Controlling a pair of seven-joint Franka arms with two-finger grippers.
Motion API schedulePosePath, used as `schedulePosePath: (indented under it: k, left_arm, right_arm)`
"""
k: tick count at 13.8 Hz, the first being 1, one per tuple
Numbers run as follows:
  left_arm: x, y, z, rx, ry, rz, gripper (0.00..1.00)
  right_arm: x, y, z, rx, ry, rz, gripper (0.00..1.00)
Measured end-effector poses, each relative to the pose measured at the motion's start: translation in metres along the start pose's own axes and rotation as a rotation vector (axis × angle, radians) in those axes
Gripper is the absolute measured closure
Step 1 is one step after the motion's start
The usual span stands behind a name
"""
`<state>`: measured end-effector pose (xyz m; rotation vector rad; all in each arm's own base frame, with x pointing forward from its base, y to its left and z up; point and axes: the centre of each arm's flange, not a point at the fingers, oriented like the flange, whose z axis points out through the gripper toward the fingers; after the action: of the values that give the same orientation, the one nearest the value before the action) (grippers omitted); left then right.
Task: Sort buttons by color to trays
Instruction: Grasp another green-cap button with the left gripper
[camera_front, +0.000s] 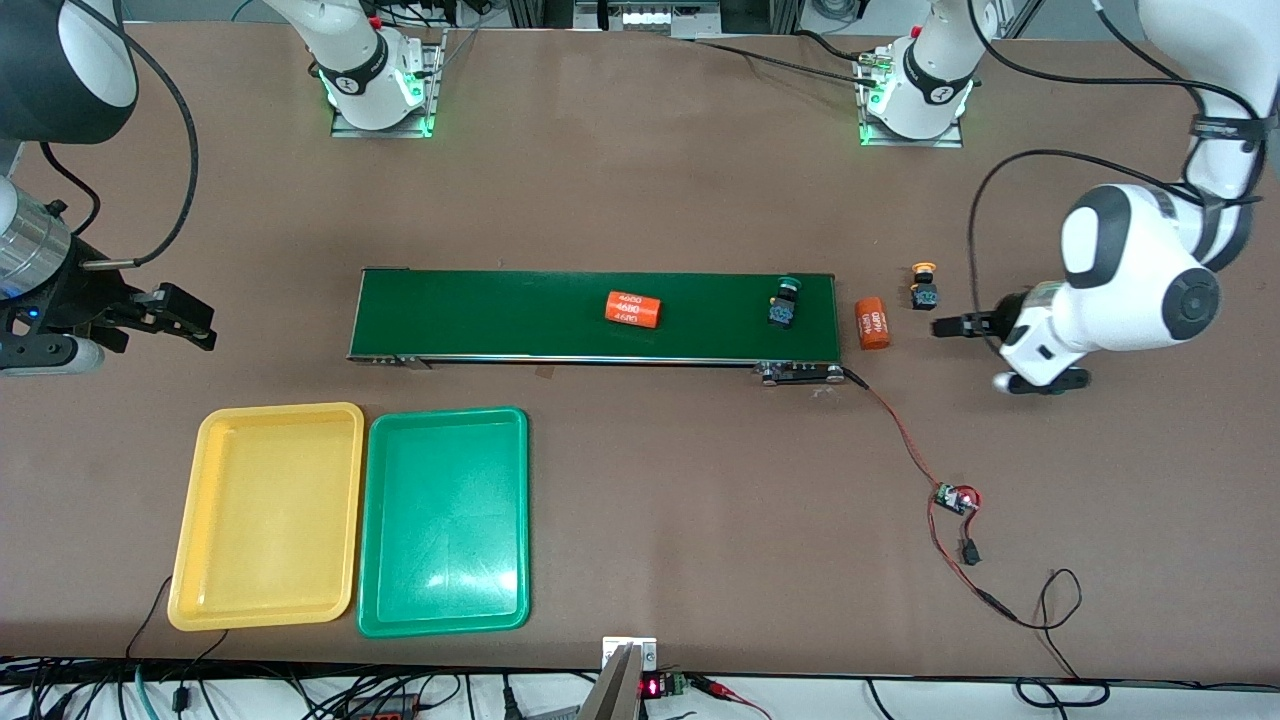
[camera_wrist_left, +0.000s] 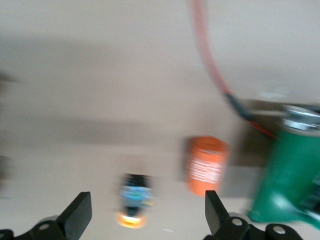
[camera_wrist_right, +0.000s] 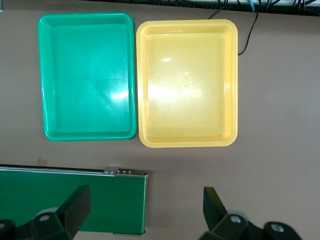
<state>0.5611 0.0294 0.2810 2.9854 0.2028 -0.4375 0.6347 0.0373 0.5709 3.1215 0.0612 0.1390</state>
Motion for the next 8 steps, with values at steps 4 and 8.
schedulePosePath:
  k: [4,8]
  left_arm:
    - [0.026,-0.060,0.014,0.251,0.106,0.162,0.00]
    - [0.047,-0.067,0.017,0.360,0.179,0.421,0.00]
  right_arm:
    - [0.000,-0.002,0.003,0.001,-0.007,-0.003,0.00]
    - [-0.002,-0.001,0.010,0.000,-0.039,-0.003,0.00]
